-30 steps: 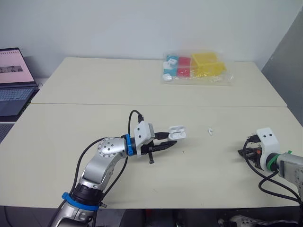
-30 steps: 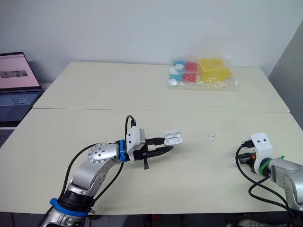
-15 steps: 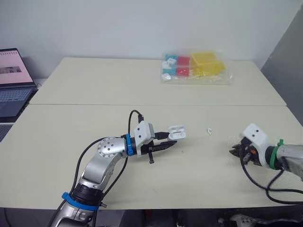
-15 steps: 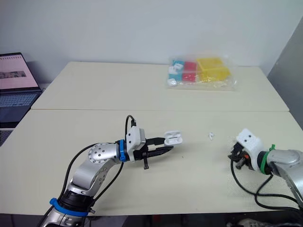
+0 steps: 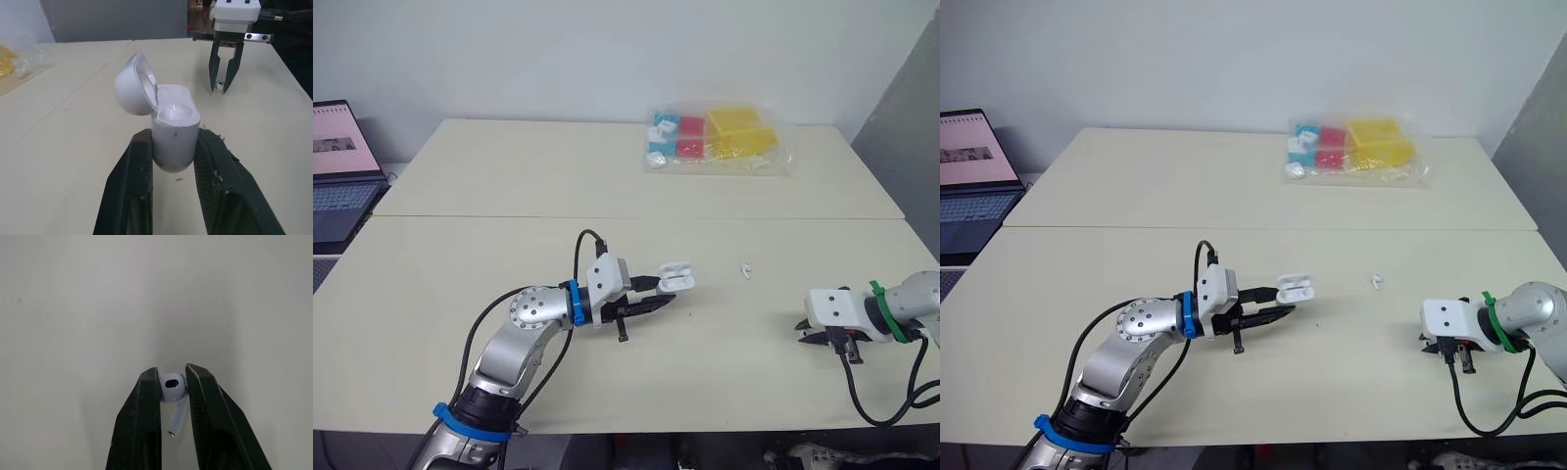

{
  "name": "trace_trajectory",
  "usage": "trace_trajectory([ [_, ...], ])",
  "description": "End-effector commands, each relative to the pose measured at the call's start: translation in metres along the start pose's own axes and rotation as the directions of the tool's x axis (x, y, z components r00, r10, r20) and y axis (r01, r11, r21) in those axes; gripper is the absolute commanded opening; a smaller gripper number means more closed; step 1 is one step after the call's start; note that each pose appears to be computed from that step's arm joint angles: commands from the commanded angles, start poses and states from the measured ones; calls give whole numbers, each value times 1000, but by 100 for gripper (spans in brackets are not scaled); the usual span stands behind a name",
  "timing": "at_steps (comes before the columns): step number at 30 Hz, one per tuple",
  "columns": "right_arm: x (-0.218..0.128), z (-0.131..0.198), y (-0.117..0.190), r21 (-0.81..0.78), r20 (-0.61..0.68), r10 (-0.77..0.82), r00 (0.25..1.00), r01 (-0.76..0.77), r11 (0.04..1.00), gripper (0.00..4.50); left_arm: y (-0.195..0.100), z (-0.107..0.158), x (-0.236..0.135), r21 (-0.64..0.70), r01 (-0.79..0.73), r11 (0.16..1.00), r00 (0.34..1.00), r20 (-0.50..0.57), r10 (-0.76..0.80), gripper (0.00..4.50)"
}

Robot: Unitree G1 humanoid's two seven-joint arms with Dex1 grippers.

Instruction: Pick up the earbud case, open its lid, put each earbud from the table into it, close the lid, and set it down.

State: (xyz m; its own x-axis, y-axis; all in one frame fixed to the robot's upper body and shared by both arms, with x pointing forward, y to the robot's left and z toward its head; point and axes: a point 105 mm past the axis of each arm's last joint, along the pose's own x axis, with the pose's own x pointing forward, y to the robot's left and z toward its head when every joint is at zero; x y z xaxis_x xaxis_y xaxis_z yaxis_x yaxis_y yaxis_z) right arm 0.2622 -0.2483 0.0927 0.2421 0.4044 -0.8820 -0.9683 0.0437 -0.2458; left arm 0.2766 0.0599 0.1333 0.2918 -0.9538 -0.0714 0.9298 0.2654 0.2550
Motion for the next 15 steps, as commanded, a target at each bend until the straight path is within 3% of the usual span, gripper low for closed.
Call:
trace_trajectory([
  [1, 1, -1, -2, -25, -26, 41, 999, -42, 999, 40, -2, 13, -1, 40, -1, 999, 1000, 28, 0, 79],
  [5, 3, -1, -4, -41, -29, 48, 998, -49, 998, 40, -3, 13, -2, 39, -1, 999, 1000, 27, 0, 79],
  [11, 2, 2, -7, -66, -17, 36, 999, -37, 997, 245, -4, 11, -3, 37, -3, 999, 1000, 21, 2, 79],
  [15, -6, 10, -12, -72, 16, 10, 1000, -9, 997, 245, -4, 10, -3, 35, -4, 999, 1000, 18, 3, 79],
])
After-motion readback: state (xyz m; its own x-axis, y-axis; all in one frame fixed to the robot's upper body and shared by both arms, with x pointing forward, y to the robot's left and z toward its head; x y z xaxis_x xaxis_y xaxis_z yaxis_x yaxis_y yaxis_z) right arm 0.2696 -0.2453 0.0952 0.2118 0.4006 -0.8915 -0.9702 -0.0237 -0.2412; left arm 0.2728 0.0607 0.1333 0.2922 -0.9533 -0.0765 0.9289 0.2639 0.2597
